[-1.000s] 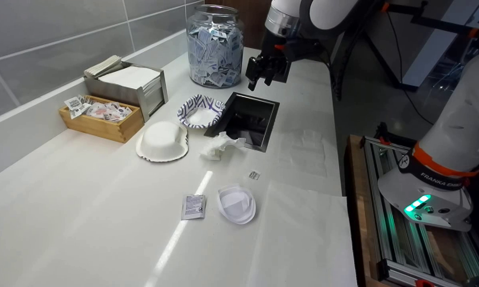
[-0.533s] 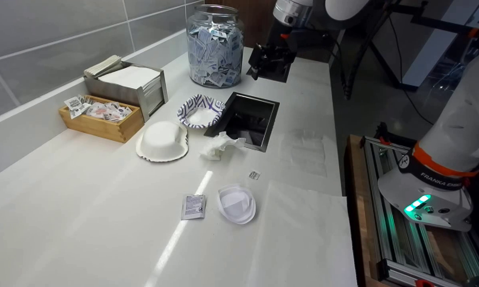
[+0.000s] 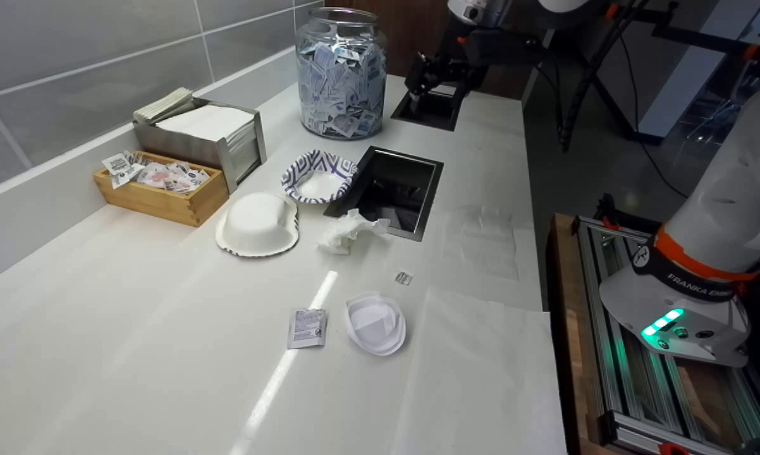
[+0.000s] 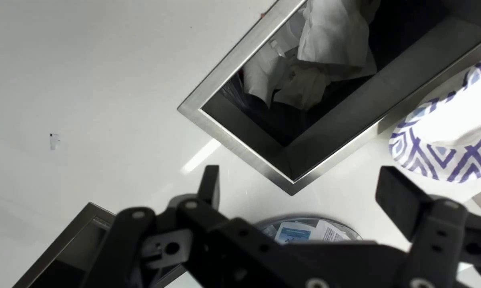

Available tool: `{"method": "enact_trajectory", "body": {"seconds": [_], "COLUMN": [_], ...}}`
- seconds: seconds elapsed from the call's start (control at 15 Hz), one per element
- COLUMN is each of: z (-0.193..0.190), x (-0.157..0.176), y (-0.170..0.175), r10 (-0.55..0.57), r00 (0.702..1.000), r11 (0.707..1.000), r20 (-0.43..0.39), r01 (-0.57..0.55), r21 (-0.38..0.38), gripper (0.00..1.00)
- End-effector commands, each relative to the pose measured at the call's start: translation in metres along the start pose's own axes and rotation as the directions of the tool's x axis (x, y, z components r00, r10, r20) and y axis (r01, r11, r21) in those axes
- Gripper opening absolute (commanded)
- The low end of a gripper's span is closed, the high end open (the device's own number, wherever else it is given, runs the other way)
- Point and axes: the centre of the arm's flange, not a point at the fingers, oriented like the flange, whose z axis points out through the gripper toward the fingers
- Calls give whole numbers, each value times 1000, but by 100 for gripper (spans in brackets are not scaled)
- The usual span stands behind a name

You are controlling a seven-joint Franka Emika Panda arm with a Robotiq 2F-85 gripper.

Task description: Pick up the small white paper to the right of the serviette on the kitchen counter and put it in the left bin

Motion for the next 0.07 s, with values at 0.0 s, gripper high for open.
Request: {"method": "enact_trajectory", "body": {"seconds": [0.0], "z": [0], "x": [0], "y": [0], "r10": [0], "r00": [1000], "r11": [1000], "r20": [0], "r01": [0], "r21": [0], "gripper": [100]}}
